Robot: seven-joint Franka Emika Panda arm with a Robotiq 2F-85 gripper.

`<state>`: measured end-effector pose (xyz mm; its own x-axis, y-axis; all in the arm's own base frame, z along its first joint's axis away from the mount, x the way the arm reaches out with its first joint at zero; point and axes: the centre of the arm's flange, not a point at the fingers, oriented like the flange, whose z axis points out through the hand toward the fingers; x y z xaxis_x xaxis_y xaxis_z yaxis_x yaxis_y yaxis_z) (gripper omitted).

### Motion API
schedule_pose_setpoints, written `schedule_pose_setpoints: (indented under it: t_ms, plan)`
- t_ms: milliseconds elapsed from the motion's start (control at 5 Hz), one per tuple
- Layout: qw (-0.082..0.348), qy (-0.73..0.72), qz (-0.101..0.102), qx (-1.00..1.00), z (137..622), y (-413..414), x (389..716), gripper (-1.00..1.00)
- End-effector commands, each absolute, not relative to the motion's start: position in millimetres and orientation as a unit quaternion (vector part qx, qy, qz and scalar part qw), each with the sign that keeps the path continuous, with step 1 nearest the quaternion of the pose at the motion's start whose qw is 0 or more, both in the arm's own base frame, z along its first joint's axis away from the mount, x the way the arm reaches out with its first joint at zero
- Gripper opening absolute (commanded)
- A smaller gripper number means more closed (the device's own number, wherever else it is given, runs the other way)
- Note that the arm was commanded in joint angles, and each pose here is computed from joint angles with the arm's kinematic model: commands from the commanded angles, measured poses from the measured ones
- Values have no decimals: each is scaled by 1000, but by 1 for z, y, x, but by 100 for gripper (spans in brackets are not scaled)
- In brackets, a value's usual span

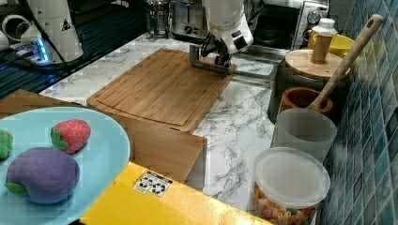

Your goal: Close the oven.

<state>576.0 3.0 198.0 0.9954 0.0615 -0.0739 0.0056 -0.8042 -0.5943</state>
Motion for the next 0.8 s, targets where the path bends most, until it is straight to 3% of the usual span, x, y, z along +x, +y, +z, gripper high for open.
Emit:
schedule_pose_setpoints:
  t_ms: [200, 800]
  plan:
    - [345, 13, 12, -938, 237, 51, 589, -100]
    - [387, -25, -17, -922, 332, 117, 590, -100]
